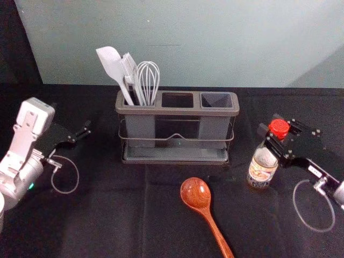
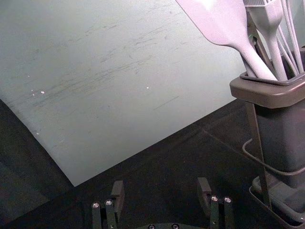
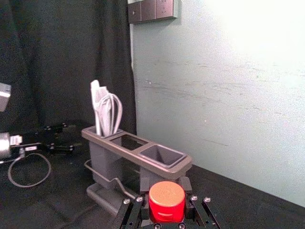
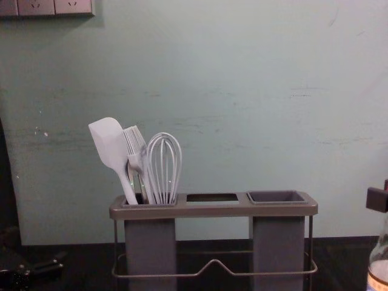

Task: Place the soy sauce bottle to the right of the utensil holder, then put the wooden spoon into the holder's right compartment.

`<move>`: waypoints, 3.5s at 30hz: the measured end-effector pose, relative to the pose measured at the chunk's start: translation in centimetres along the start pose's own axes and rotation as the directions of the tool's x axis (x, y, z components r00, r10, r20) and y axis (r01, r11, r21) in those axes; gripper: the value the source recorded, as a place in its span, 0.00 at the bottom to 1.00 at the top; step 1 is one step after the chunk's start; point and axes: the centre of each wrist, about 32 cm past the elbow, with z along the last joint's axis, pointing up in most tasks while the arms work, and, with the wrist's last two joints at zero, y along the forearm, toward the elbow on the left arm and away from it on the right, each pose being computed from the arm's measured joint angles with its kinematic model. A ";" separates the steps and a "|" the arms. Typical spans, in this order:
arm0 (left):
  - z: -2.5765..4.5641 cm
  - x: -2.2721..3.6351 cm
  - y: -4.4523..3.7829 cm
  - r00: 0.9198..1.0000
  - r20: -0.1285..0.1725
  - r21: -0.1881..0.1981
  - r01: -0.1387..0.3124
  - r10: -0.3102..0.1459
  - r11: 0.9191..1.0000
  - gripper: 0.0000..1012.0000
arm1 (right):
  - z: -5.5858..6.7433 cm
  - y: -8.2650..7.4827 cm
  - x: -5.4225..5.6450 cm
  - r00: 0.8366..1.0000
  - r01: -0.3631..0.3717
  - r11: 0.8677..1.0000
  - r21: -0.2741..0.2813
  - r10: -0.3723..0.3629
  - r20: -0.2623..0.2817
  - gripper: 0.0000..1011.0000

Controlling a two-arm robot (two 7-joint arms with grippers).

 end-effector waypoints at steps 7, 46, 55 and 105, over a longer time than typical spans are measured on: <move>0.00 0.00 0.00 1.000 0.000 0.000 0.000 0.000 1.000 0.99 | -0.2 1.5 1.4 1.000 0.017 1.000 -0.004 -0.017 -0.008 0.38; 0.00 0.00 0.00 1.000 0.000 0.000 0.000 0.000 1.000 0.99 | -2.2 7.4 3.5 0.995 0.099 0.995 -0.004 -0.099 -0.010 0.38; 0.00 0.00 0.00 1.000 0.000 0.000 0.000 0.000 1.000 0.99 | -2.5 8.0 3.5 0.994 0.106 0.994 0.007 -0.106 -0.007 0.38; 0.00 0.00 0.00 1.000 0.000 0.000 0.000 0.000 1.000 0.99 | -0.4 8.3 3.6 0.992 0.119 0.992 0.030 -0.120 0.047 0.99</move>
